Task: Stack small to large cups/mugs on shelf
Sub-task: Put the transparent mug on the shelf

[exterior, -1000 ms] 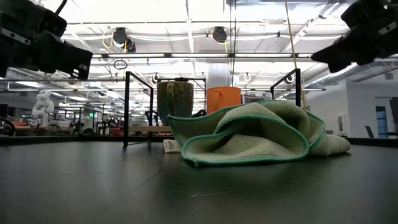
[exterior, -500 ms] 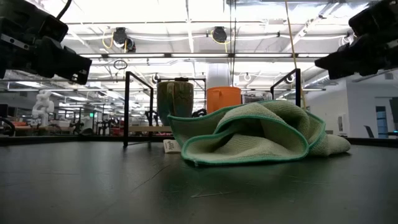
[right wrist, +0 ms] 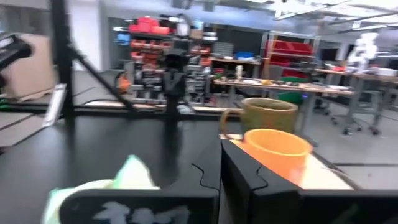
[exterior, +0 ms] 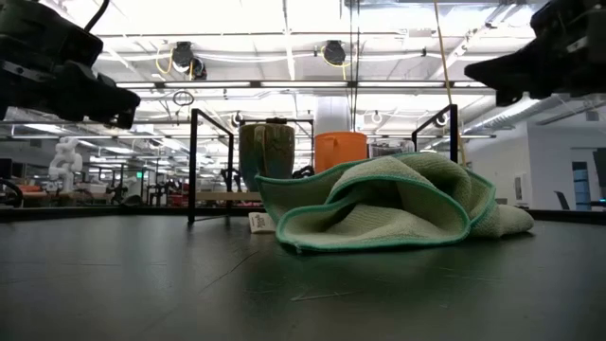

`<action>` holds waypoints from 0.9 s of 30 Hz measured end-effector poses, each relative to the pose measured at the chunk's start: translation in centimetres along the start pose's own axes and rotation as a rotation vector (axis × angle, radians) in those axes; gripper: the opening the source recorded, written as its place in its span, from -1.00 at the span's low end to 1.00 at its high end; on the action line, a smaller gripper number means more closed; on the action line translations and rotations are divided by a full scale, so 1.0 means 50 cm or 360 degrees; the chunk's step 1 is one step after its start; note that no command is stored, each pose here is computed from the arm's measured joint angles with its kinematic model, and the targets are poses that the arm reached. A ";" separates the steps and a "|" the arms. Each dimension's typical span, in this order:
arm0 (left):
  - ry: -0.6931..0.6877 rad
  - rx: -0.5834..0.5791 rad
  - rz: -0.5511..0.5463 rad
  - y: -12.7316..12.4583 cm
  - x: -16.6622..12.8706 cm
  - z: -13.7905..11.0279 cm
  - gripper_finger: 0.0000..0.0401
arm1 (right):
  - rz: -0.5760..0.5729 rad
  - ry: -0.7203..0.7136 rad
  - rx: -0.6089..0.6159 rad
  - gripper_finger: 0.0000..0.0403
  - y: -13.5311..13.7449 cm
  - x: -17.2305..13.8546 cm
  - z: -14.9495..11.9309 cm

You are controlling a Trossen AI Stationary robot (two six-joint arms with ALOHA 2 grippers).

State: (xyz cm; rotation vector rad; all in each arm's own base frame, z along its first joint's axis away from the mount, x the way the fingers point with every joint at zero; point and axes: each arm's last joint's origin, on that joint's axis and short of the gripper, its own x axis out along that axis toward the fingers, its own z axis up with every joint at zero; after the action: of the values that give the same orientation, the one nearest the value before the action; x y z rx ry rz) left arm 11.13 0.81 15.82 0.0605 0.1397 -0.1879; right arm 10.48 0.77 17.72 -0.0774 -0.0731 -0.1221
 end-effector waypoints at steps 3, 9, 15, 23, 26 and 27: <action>0.0019 -0.0005 0.0098 0.006 -0.001 -0.002 -1.00 | -0.0092 0.0004 0.0013 -1.00 -0.012 0.002 -0.001; 0.0063 -0.0011 0.0134 0.011 -0.003 -0.008 -1.00 | -0.0084 0.0004 0.0010 -1.00 -0.025 0.004 -0.002; 0.0044 0.0063 -0.0034 0.002 -0.002 -0.006 -1.00 | 0.0134 -0.0001 -0.0017 -1.00 -0.020 0.004 -0.003; 0.0083 0.0107 0.0064 0.002 0.000 -0.009 -1.00 | 0.0299 0.0047 -0.0011 -1.00 -0.013 0.003 -0.008; 0.0089 0.0132 0.0083 0.003 0.000 -0.010 -1.00 | 0.0298 0.0038 -0.0016 -1.00 -0.014 0.003 -0.007; 0.0086 0.0145 0.0082 0.003 0.000 -0.009 -1.00 | 0.0297 0.0037 -0.0016 -1.00 -0.014 0.003 -0.007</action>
State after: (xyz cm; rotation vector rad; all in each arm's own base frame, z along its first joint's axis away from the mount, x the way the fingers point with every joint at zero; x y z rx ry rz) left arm 11.07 0.97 15.38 0.1598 0.1832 -0.1413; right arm 10.58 0.05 17.46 -0.0926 -0.0421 0.0630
